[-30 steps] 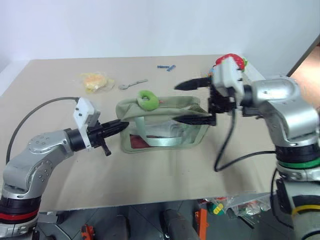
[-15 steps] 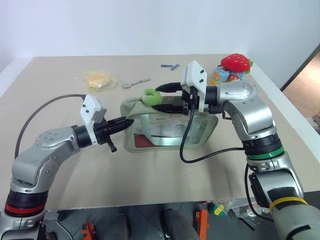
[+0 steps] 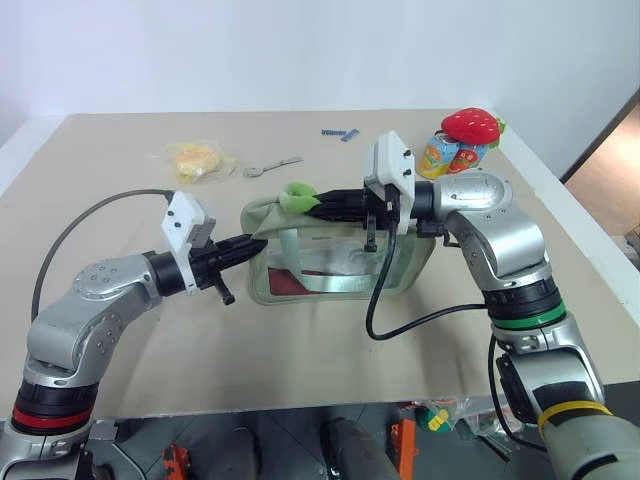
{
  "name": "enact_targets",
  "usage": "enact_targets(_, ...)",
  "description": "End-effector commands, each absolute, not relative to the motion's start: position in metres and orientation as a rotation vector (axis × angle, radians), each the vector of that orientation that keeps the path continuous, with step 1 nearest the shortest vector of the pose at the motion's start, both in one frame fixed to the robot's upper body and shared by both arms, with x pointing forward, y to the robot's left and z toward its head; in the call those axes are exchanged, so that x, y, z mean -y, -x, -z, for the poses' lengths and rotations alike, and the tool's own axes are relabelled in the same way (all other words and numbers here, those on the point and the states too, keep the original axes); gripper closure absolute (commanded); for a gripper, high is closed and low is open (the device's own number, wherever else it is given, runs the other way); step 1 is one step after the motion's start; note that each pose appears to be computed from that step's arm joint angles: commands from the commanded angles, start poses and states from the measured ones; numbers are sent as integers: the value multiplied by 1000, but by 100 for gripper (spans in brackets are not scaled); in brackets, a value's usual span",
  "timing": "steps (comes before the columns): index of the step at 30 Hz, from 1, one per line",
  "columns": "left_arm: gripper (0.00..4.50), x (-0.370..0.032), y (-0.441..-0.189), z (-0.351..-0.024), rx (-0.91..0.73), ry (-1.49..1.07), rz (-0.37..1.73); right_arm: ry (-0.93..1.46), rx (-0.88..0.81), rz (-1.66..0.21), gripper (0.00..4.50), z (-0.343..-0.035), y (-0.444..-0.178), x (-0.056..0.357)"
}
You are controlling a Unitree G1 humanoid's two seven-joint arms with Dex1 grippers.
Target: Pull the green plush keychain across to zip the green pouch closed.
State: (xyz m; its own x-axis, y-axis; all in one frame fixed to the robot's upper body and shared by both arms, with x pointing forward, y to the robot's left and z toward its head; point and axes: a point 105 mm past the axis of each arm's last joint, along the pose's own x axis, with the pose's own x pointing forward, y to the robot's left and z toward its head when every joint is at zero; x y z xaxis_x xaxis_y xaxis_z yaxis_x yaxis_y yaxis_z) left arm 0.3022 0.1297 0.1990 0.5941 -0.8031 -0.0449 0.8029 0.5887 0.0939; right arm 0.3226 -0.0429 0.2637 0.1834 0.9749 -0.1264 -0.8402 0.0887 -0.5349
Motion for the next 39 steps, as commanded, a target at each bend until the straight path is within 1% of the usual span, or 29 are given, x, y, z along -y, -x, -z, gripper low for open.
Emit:
enact_targets(1, 450, -124, -302, -203, 25, -110, 931, 583, 465, -1347, 448, -293, -312, 52)
enact_targets(6, 450, -120, -303, -207, 35, -109, 924, 623, 508, -1279, 448, -308, -314, 76)
enact_targets(11, 450, -120, -304, -210, 41, -109, 917, 694, 503, -1176, 448, -318, -321, 107)
enact_targets(18, 450, -120, -304, -210, 31, -114, 918, 756, 481, -1077, 448, -321, -327, 134)
enact_targets(23, 450, -120, -305, -208, 17, -115, 913, 797, 435, -1006, 448, -319, -330, 155)
enact_targets(26, 450, -121, -306, -207, 12, -119, 903, 860, 361, -933, 448, -316, -334, 180)
enact_targets(29, 450, -122, -306, -207, 12, -115, 895, 941, 229, -880, 448, -305, -336, 209)
enact_targets(35, 450, -121, -306, -207, 15, -110, 885, 1127, -56, -873, 448, -260, -333, 246)
enact_targets(39, 450, -119, -306, -207, 18, -108, 884, 1132, -112, -856, 448, -242, -336, 250)
